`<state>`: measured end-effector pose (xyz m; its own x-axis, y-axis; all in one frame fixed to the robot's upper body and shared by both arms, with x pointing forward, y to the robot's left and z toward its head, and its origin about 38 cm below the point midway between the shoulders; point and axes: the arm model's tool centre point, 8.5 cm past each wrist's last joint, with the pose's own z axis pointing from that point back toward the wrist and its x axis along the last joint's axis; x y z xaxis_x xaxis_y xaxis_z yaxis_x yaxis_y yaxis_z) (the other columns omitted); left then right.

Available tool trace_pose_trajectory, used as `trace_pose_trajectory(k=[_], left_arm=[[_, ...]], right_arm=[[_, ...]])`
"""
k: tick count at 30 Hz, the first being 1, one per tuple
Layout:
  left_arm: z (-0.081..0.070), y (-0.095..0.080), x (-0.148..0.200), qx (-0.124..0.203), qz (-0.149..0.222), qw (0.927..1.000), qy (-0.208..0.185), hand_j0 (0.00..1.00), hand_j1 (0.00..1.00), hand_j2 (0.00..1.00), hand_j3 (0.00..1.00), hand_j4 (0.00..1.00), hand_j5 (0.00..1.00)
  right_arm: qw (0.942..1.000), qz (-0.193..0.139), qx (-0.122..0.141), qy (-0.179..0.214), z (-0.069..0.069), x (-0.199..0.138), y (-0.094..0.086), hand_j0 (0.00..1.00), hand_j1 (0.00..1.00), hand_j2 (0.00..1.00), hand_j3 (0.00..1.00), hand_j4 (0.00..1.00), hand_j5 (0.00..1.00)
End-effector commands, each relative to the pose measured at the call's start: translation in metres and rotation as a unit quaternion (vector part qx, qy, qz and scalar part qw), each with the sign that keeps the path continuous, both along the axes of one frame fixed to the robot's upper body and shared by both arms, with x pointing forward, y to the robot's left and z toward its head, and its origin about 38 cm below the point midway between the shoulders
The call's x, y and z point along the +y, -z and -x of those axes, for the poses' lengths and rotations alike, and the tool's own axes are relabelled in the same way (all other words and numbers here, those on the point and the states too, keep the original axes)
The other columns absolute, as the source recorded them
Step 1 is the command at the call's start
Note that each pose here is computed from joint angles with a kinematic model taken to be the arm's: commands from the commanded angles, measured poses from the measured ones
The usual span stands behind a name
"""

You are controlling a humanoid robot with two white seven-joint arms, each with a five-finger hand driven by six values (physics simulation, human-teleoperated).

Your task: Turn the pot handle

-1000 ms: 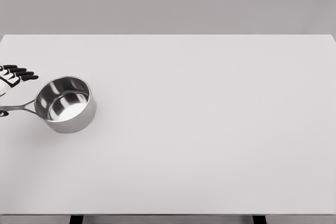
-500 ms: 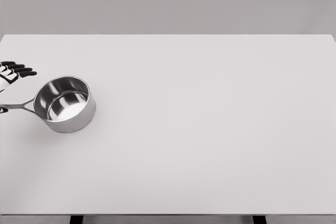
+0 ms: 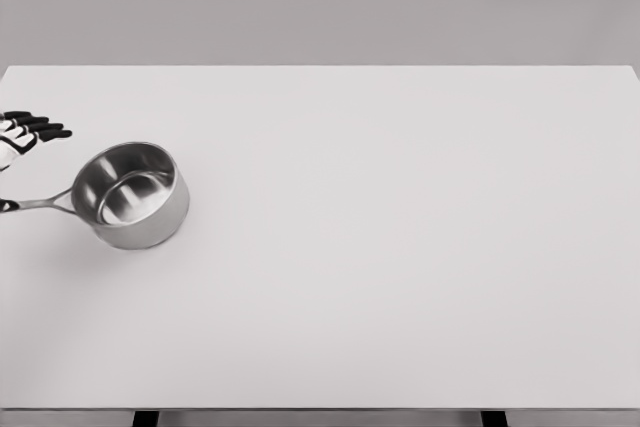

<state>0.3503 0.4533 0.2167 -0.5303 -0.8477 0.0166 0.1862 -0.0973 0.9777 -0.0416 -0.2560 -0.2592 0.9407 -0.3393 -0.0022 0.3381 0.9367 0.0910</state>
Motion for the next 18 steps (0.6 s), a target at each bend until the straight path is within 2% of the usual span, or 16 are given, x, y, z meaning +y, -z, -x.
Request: trace_pose_trajectory(k=[1,4,6,7,10,14,18], left_arm=[[0.000,-0.005,-0.005,-0.006,0.007,0.9999,0.007,1.00,1.00,1.00,1.00,1.00,1.00],[0.000,-0.019,-0.003,-0.027,0.007,0.9996,0.005,1.00,1.00,1.00,1.00,1.00,1.00],[0.000,-0.021,-0.002,-0.029,0.007,0.9995,0.004,1.00,1.00,1.00,1.00,1.00,1.00],[0.000,-0.029,-0.002,-0.042,0.014,0.9990,0.002,1.00,1.00,1.00,1.00,1.00,1.00],[0.002,-0.040,-0.016,-0.057,0.042,0.9972,0.024,1.00,1.00,1.00,1.00,1.00,1.00],[0.010,-0.062,-0.050,-0.081,0.068,0.9913,0.079,1.00,1.00,1.00,1.00,1.00,1.00],[0.013,-0.060,-0.060,-0.075,0.071,0.9901,0.095,1.00,1.00,1.00,1.00,1.00,1.00]], right_arm=[[1.0000,0.000,0.000,0.000,0.000,0.000,0.000,1.00,1.00,1.00,1.00,1.00,1.00],[1.0000,0.000,-0.001,0.000,-0.001,0.000,0.000,1.00,1.00,1.00,1.00,1.00,1.00],[1.0000,0.000,-0.001,0.000,-0.001,0.000,0.000,1.00,1.00,1.00,1.00,1.00,1.00],[1.0000,0.000,-0.001,0.000,-0.001,0.000,0.000,1.00,1.00,1.00,1.00,1.00,1.00],[1.0000,0.000,-0.001,0.000,-0.001,0.000,0.000,1.00,1.00,1.00,1.00,1.00,1.00],[1.0000,0.000,-0.001,0.000,-0.001,0.000,0.000,1.00,1.00,1.00,1.00,1.00,1.00],[1.0000,0.000,-0.001,0.000,-0.001,0.000,0.000,1.00,1.00,1.00,1.00,1.00,1.00]])
